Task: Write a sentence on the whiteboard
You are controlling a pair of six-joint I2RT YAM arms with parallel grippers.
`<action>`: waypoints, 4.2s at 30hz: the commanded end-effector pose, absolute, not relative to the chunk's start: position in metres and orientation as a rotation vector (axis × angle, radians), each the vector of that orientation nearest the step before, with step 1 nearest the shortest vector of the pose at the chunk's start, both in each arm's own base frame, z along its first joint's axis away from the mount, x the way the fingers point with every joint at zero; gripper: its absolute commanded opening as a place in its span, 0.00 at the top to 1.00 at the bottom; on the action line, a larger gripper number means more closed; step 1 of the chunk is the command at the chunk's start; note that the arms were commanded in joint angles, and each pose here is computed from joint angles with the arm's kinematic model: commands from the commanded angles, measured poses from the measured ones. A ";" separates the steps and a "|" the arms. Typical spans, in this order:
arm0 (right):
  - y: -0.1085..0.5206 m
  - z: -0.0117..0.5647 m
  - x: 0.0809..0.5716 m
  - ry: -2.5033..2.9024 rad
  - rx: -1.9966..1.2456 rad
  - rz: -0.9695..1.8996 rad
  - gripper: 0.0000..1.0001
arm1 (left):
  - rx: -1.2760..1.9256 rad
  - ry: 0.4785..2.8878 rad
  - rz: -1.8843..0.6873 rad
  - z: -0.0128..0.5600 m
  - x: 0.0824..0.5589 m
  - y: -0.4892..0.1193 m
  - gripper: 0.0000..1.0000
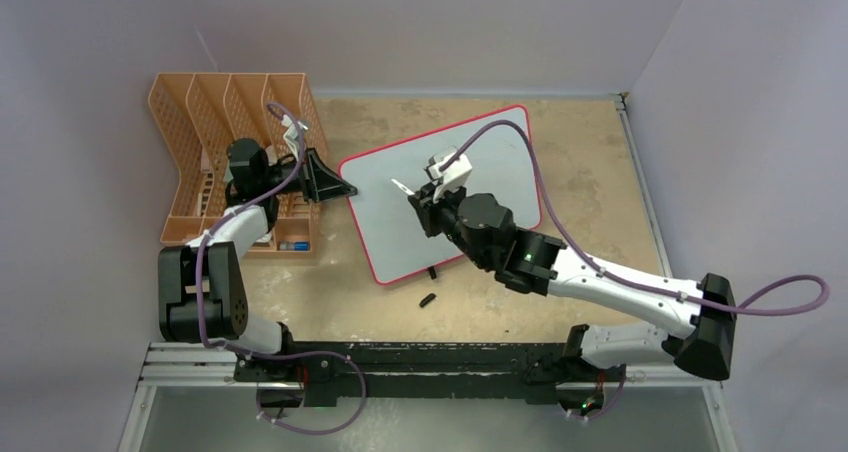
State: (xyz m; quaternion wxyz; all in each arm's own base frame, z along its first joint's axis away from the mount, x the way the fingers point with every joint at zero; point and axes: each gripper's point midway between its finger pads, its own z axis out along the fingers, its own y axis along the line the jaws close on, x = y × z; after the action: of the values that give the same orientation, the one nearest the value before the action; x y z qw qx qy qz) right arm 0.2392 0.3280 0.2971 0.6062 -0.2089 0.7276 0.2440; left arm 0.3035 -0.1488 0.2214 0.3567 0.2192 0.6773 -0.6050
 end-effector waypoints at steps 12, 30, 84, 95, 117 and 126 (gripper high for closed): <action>0.371 0.312 0.247 1.693 -0.463 0.460 1.00 | 0.628 1.717 -1.524 0.226 0.300 -0.153 1.00; 0.394 0.309 0.255 1.688 -0.478 0.454 1.00 | 0.630 1.716 -1.526 0.227 0.300 -0.155 1.00; 0.410 0.295 0.266 1.806 -0.523 0.325 1.00 | 0.644 1.708 -1.520 0.228 0.299 -0.155 1.00; 0.410 0.282 0.270 1.846 -0.525 0.270 1.00 | 0.641 1.710 -1.521 0.228 0.299 -0.155 1.00; 0.409 0.246 0.252 1.969 -0.618 0.279 1.00 | 0.642 1.709 -1.520 0.228 0.299 -0.155 1.00; 0.409 0.256 0.246 1.957 -0.618 0.307 1.00 | 0.643 1.708 -1.518 0.228 0.299 -0.156 1.00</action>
State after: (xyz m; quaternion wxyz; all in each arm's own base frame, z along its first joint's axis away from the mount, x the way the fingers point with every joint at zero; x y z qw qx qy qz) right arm 0.2463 0.4070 0.2462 0.5048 -0.2625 0.8136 0.1198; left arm 0.3040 -0.1487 0.2209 0.3692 0.2239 0.6783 -0.5945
